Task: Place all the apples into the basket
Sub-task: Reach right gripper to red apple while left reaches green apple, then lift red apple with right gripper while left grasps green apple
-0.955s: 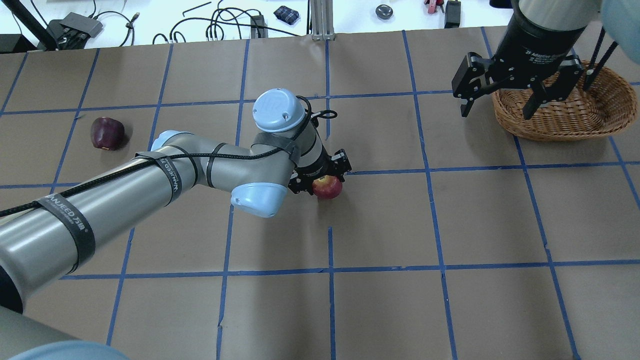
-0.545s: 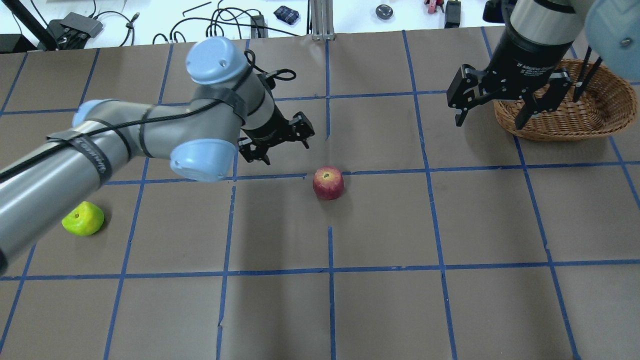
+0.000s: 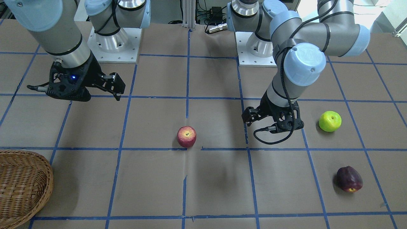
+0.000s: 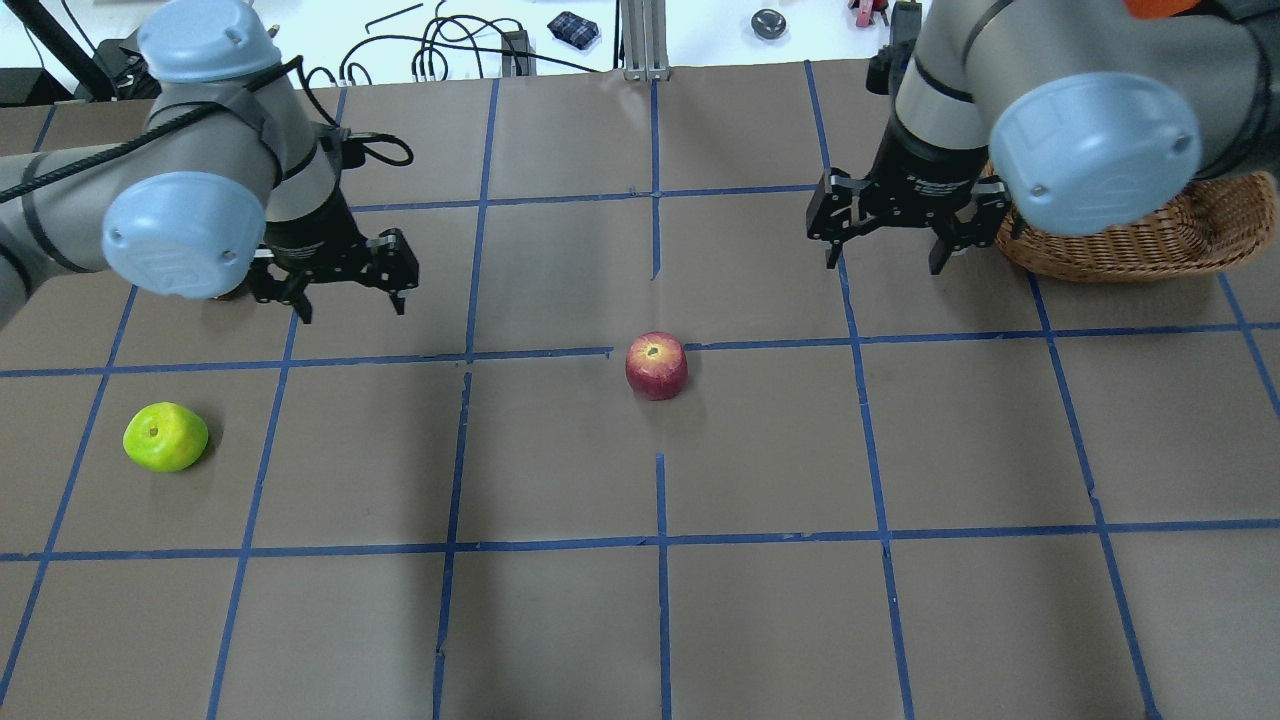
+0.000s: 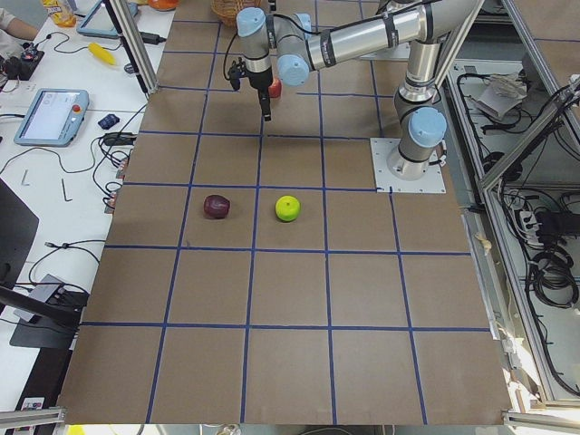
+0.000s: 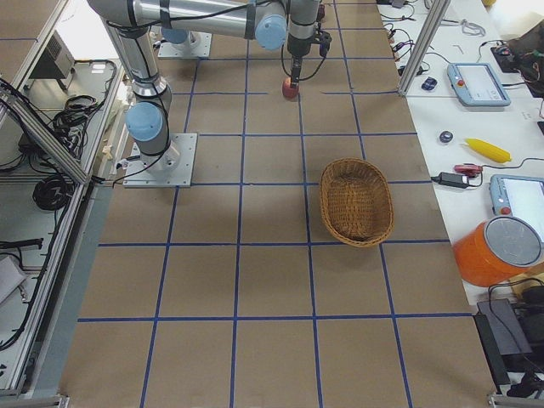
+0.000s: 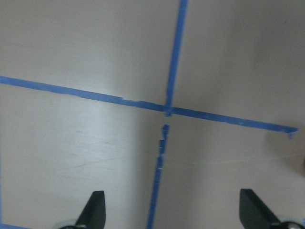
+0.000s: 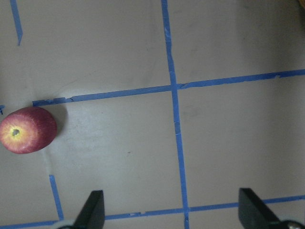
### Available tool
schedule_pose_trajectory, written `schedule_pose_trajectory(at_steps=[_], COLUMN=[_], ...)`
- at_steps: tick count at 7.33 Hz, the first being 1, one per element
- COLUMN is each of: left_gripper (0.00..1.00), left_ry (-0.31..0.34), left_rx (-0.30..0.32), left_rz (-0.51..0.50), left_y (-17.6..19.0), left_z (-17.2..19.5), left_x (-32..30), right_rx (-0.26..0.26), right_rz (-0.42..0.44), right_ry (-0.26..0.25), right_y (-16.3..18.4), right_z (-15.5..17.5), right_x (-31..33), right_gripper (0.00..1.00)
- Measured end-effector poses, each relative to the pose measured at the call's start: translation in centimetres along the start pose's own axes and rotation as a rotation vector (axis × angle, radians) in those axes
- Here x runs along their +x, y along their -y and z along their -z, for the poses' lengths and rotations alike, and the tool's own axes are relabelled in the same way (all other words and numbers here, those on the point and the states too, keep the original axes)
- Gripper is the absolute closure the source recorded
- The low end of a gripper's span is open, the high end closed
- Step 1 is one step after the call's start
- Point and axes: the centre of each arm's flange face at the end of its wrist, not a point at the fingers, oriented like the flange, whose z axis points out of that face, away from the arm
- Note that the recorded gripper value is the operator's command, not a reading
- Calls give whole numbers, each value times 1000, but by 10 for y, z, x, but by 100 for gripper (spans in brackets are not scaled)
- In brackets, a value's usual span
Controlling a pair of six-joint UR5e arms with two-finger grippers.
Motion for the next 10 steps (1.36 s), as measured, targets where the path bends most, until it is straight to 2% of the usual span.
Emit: schedule_pose_trajectory(at_steps=[1, 3, 5, 7, 10], left_gripper=[0, 0, 0, 0, 0], left_ry=[37, 26, 20, 15, -28], left_rx=[-28, -86, -61, -43, -87], left_rz=[-63, -181, -260, -254, -243], left_y=[3, -4, -14, -18, -17], left_z=[-9, -43, -80, -107, -146], left_x=[-42, -127, -183, -217, -242], right_rx=[15, 37, 35, 37, -3], right_rz=[-7, -22, 4, 30, 46], right_ry=[1, 7, 6, 8, 14], right_y=[3, 4, -5, -6, -6], right_z=[-22, -73, -112, -143, -174], right_x=[-34, -100, -146, -167, -178], right_gripper=[0, 0, 0, 0, 0])
